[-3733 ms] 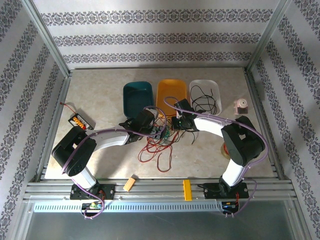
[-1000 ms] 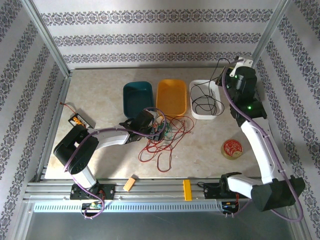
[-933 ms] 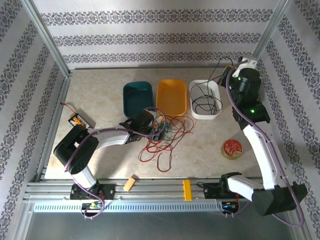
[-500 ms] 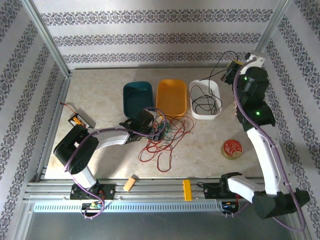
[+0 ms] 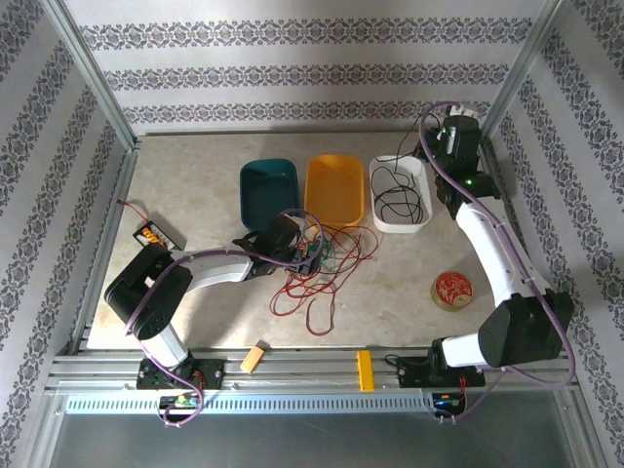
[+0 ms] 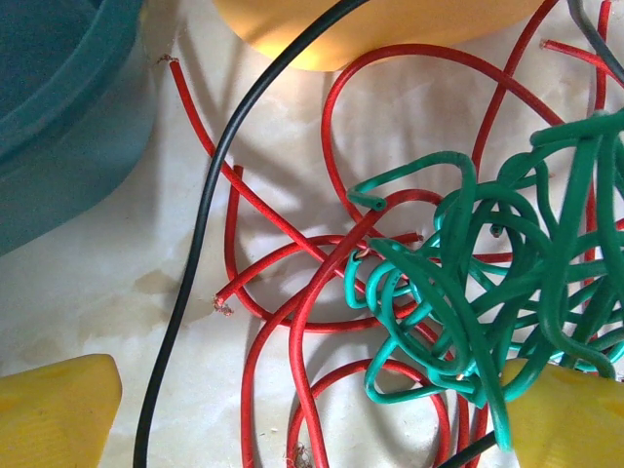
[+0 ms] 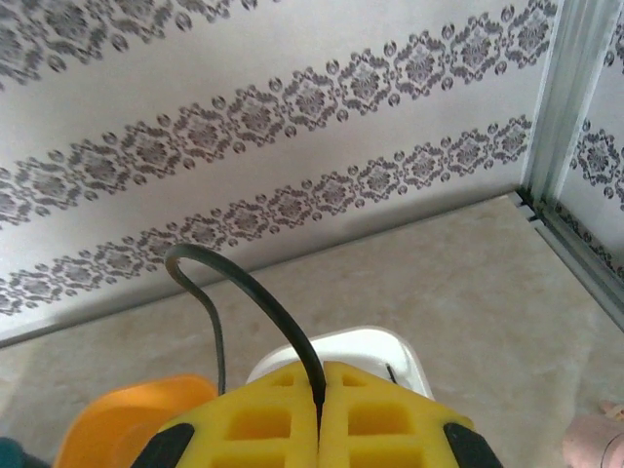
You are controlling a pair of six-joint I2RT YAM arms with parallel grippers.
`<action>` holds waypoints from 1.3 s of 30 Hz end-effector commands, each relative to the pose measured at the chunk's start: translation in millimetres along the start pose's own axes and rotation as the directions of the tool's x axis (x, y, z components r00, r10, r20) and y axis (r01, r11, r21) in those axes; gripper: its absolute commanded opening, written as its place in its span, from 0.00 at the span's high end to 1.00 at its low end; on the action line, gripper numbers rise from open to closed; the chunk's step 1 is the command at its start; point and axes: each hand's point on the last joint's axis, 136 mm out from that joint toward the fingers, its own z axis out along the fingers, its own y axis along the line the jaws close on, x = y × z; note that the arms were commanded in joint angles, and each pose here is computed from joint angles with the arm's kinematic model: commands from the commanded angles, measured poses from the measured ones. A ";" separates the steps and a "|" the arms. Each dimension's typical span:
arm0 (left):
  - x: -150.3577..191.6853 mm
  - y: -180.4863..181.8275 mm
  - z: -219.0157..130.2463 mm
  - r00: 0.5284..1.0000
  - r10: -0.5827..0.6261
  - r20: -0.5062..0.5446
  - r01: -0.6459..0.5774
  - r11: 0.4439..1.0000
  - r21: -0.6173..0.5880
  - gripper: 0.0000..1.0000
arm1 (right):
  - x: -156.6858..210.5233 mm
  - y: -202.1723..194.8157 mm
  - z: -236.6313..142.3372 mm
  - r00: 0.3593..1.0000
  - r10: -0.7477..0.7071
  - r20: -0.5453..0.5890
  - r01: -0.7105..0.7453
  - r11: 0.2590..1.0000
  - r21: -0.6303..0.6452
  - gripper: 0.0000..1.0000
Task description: Untangle the cables
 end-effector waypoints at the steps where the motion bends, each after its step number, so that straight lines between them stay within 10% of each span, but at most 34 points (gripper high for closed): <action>1: 5.6 6.8 1.8 0.999 0.011 -0.039 -0.012 1.000 -0.019 0.01 | 28.4 -17.3 26.5 0.999 -0.013 -0.053 0.016 0.998 0.068 1.00; 19: 6.9 8.9 1.3 0.999 0.007 -0.044 -0.009 0.999 -0.031 0.01 | 125.5 -101.7 83.4 0.963 -0.044 -0.267 0.181 0.838 0.514 1.00; 36: 7.0 8.6 3.0 0.998 0.008 -0.055 -0.010 0.999 -0.032 0.01 | 151.6 -50.9 131.3 0.808 -0.373 -0.456 0.564 0.714 0.415 1.00; 39: 7.6 8.2 3.6 0.998 0.011 -0.060 -0.013 0.999 -0.032 0.01 | 155.6 -49.5 132.0 0.794 -0.364 -0.487 0.569 0.727 0.385 0.73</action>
